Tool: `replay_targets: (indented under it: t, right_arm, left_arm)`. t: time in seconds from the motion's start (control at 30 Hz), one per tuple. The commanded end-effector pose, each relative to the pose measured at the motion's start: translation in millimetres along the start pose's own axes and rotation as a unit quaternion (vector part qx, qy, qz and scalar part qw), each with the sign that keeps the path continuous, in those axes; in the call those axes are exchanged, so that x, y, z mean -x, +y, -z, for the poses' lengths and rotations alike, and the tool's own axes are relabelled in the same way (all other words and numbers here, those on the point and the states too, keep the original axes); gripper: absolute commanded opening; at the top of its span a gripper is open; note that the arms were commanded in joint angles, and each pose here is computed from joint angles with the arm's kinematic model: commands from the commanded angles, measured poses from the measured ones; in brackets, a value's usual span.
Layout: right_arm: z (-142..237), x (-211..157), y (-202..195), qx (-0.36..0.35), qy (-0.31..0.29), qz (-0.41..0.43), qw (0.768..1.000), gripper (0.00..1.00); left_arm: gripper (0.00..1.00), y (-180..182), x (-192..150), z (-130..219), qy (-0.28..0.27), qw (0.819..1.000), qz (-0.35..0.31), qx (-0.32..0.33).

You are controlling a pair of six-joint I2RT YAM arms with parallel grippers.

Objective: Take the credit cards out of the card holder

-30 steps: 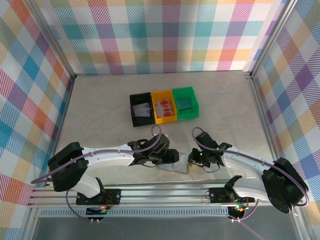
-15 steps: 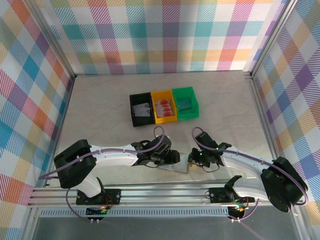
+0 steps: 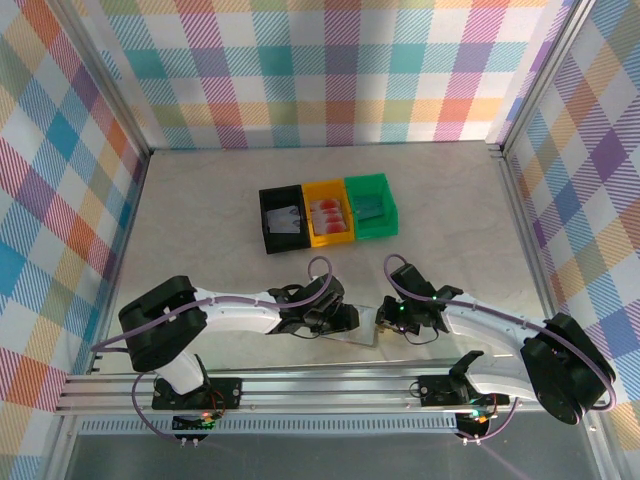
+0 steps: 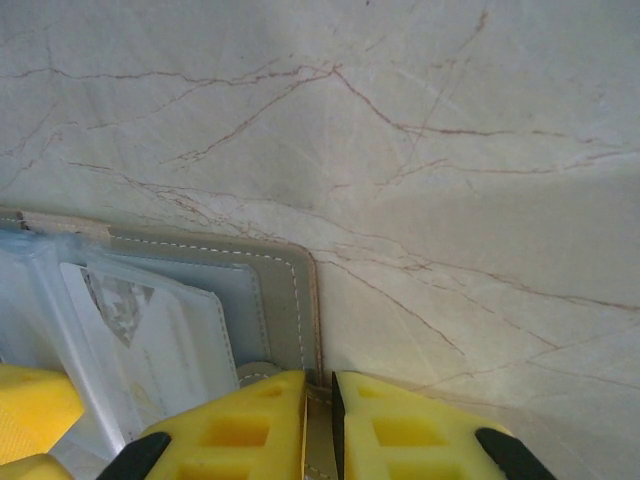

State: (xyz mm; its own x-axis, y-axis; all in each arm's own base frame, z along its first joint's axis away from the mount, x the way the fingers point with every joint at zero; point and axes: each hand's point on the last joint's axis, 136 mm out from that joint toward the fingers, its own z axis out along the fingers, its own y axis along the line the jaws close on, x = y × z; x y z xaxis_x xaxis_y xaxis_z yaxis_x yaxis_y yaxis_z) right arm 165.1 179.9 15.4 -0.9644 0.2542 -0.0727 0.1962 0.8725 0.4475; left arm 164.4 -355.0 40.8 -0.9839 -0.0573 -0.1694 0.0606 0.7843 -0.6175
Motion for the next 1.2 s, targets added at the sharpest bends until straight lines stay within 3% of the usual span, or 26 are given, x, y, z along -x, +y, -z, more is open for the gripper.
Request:
replay_targets:
  t: [0.0,0.3,0.77,1.17]
  right_arm:
    - [-10,-8,-16,-0.023,0.008,-0.006,1.0,0.17]
    - [-8,-9,-17,-0.023,0.006,-0.005,1.0,0.17]
    - [-7,-10,-18,-0.02,0.005,-0.008,1.0,0.17]
    - [-9,-10,-17,-0.016,0.004,-0.008,1.0,0.17]
  left_arm:
    - [0.44,3,-3,-2,0.001,1.0,0.001,0.003]
    - [0.46,-7,24,56,-0.065,0.996,-0.033,0.057]
    - [0.47,-35,14,22,-0.025,1.0,-0.014,-0.006]
    - [0.46,-18,4,5,-0.013,1.0,0.007,0.003]
